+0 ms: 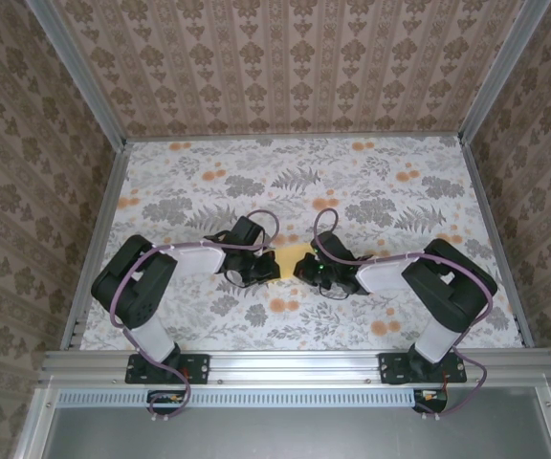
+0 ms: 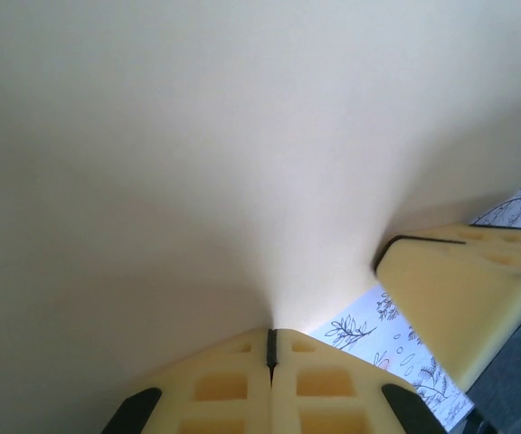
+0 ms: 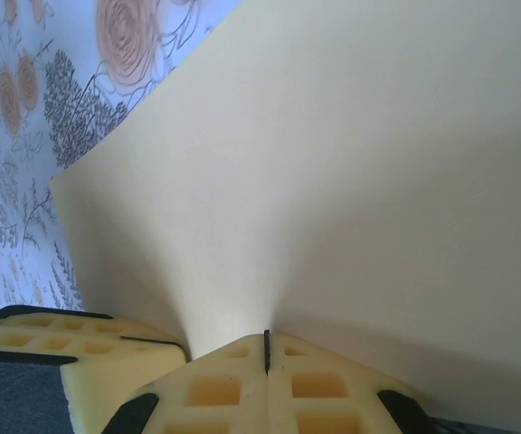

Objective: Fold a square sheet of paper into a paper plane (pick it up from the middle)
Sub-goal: First fold in half a square sheet of paper at the center of the table.

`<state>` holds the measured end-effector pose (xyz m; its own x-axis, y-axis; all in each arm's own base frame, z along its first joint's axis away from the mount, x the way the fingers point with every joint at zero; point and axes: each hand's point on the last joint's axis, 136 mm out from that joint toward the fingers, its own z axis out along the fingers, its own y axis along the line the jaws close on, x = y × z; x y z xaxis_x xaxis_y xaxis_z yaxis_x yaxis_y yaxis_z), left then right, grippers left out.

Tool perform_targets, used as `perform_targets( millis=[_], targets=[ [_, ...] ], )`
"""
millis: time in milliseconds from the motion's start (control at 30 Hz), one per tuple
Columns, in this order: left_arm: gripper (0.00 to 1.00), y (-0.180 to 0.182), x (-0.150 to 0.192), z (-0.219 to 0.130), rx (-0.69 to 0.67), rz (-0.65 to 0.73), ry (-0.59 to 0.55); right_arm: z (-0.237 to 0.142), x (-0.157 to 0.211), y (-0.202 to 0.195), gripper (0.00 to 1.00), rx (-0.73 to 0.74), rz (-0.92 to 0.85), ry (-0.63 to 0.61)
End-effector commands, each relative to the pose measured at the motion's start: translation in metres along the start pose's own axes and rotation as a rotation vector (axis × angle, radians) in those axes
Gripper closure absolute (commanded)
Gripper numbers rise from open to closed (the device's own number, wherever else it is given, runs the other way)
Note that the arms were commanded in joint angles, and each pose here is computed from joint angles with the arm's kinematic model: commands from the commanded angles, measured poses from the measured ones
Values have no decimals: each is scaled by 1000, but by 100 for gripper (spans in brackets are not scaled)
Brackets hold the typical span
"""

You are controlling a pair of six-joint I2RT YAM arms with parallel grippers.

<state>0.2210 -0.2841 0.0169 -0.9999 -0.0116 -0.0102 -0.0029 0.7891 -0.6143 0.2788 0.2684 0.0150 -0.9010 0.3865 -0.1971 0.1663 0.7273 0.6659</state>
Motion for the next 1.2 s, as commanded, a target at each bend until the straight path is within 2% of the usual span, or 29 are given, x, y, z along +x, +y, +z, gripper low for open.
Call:
perform_targets(
  millis=[0, 233, 367, 500, 667, 767, 900, 1167],
  targets=[
    [100, 57, 25, 7, -176, -118, 70, -10, -9, -53, 97, 161, 14, -40],
    [100, 58, 26, 6, -176, -118, 72, -28, -29, -82, 97, 231, 35, -97],
    [100, 56, 25, 7, -174, -116, 71, -40, -43, -84, 97, 239, 24, -133],
    [100, 55, 23, 7, -171, -109, 70, -52, -53, -60, 97, 182, -16, -164],
    [100, 51, 21, 6, -164, -96, 65, -63, -55, -10, 96, 31, -79, -186],
    [100, 49, 20, 7, -162, -90, 62, -56, -43, 13, 96, -31, -91, -154],
    [100, 50, 20, 7, -167, -91, 66, -33, -25, 23, 96, -76, -58, -93],
    [100, 56, 22, 7, -192, -113, 67, -8, -7, -1, 97, -35, -26, -40]
  ],
)
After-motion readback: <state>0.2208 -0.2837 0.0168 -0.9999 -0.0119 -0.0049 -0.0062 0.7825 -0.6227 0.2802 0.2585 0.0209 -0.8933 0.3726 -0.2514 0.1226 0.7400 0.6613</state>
